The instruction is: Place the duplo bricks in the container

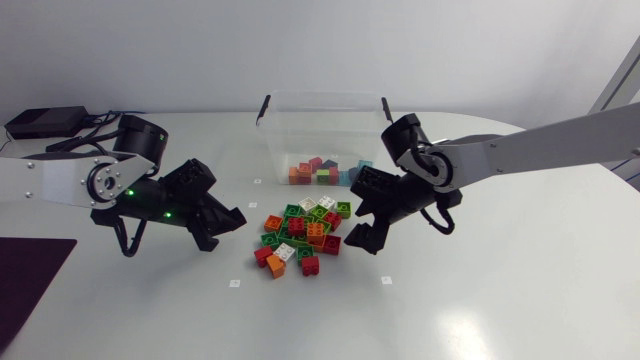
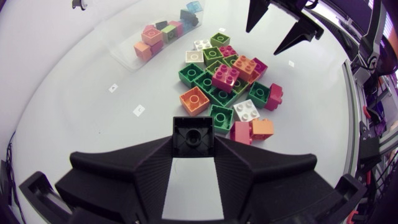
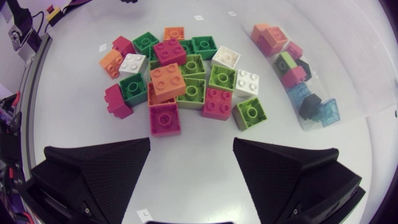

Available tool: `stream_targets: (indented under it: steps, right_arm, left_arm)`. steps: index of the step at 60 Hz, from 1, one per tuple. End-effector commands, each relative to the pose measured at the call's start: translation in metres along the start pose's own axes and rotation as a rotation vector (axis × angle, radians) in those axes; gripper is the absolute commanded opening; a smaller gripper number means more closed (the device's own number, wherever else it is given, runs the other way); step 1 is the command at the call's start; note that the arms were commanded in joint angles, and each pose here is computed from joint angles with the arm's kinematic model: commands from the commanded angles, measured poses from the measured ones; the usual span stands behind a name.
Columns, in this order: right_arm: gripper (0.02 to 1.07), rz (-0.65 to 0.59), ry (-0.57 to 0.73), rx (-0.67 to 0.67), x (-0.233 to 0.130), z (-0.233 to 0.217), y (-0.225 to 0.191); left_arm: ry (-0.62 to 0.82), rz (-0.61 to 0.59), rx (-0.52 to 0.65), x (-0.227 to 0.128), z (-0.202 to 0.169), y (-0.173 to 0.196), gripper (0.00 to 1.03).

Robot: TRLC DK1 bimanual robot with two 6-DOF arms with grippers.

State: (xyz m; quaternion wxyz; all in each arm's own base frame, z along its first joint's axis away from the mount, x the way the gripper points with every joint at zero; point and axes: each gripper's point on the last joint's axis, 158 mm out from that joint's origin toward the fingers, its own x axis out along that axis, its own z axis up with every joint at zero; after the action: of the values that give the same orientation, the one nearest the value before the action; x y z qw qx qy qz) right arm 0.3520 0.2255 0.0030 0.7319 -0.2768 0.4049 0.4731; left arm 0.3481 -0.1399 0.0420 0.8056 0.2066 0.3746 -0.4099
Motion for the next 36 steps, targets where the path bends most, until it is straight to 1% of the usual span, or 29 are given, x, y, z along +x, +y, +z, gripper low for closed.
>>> stream_targets:
  steps: [1, 7, 16, 26, 30, 36]
  right_arm:
    - [0.97, 0.031, 0.041, -0.001, 0.012, -0.005, 0.007]
    - [0.97, 0.021, 0.069, -0.004, 0.016, -0.004, 0.011]
    - [0.97, 0.018, 0.095, -0.018, 0.02, -0.001, 0.02]
    - [0.97, 0.016, 0.123, -0.031, 0.032, -0.001, 0.023]
    - [0.93, 0.022, 0.13, -0.031, 0.037, -0.001, 0.022]
    - [0.93, 0.027, 0.136, -0.035, 0.041, 0.001, 0.02]
  left_arm:
    - [-0.039, 0.018, 0.033, -0.016, 0.019, 0.006, 0.36]
    - [-0.074, 0.026, 0.041, -0.033, 0.043, 0.013, 0.36]
    - [-0.099, 0.043, 0.049, -0.051, 0.07, 0.023, 0.36]
    - [-0.123, 0.052, 0.06, -0.061, 0.09, 0.03, 0.36]
    - [-0.13, 0.056, 0.063, -0.064, 0.098, 0.033, 0.36]
    - [-0.143, 0.061, 0.071, -0.068, 0.112, 0.038, 0.36]
